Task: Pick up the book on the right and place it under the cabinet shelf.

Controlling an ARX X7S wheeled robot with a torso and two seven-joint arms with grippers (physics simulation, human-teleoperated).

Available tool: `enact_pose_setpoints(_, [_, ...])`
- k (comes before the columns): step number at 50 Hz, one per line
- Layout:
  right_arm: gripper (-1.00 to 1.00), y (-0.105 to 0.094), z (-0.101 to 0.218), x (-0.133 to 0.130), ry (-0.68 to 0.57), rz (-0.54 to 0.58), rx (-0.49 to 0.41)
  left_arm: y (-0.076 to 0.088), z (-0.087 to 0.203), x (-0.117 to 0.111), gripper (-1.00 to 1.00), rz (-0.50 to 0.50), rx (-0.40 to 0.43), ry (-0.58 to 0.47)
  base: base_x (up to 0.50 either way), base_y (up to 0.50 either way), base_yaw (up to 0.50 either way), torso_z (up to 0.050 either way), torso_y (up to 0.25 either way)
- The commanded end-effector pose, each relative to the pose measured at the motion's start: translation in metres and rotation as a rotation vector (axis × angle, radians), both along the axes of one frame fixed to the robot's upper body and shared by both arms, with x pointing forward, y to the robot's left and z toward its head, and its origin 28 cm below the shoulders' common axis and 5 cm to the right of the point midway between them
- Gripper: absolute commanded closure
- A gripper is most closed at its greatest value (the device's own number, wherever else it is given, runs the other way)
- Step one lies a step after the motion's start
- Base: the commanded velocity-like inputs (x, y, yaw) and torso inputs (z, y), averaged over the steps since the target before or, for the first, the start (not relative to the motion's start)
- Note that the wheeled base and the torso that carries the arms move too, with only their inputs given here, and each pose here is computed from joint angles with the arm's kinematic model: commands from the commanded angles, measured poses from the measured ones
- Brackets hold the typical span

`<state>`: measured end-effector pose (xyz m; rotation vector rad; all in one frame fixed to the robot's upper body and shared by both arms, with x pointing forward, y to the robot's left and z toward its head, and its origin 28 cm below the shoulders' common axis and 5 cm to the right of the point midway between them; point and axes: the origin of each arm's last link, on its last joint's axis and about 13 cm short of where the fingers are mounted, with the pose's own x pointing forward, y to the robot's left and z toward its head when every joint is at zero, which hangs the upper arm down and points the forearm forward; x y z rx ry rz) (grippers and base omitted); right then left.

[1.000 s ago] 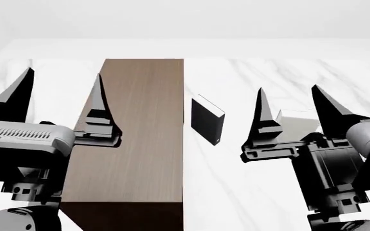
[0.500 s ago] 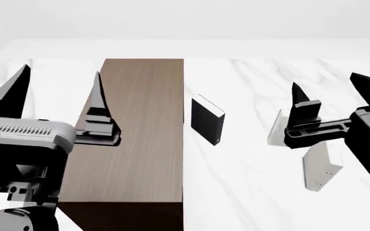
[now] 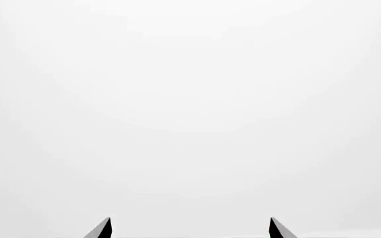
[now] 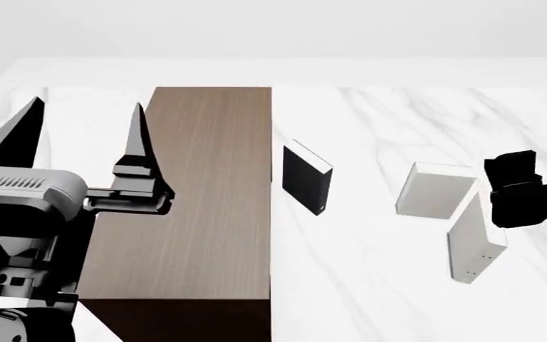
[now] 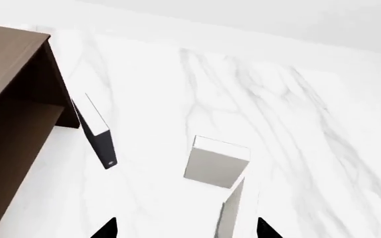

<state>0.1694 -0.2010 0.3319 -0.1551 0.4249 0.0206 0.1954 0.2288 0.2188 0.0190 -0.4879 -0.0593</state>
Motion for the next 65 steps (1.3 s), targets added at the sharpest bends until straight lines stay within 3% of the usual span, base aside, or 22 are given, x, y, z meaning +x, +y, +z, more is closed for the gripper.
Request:
enact_pose_setpoints(1, [-1.0,-0.017,-0.004,0.021,0.172,-0.066,0.027,0.0,0.001,-0.001,-1.0,-0.01,-0.009,0.007,0.0,0.0,0.0,0.0,0.0])
enact_pose_setpoints(13, [-1.0,-0.023,-0.019,0.042,0.225,-0.121,0.049,0.0,0.002,-0.002,-1.0,-0.012,-0.01,0.006,0.0,0.0,0.0,0.0,0.0])
enact_pose_setpoints(26, [-1.0,-0.031,-0.02,0.059,0.19,-0.188,0.099,0.0,0.0,-0.001,-1.0,-0.013,-0.003,0.006,0.0,0.0,0.0,0.0,0.0])
enact_pose_setpoints(49, [-1.0,-0.039,-0.075,0.106,0.273,-0.244,0.151,-0.001,-0.001,0.001,-1.0,-0.017,-0.001,-0.007,0.0,0.0,0.0,0.0,0.0])
enact_pose_setpoints(65, [-1.0,-0.046,-0.088,0.117,0.27,-0.295,0.163,-0.003,-0.001,0.002,-1.0,-0.017,0.007,-0.012,0.0,0.0,0.0,0.0,0.0])
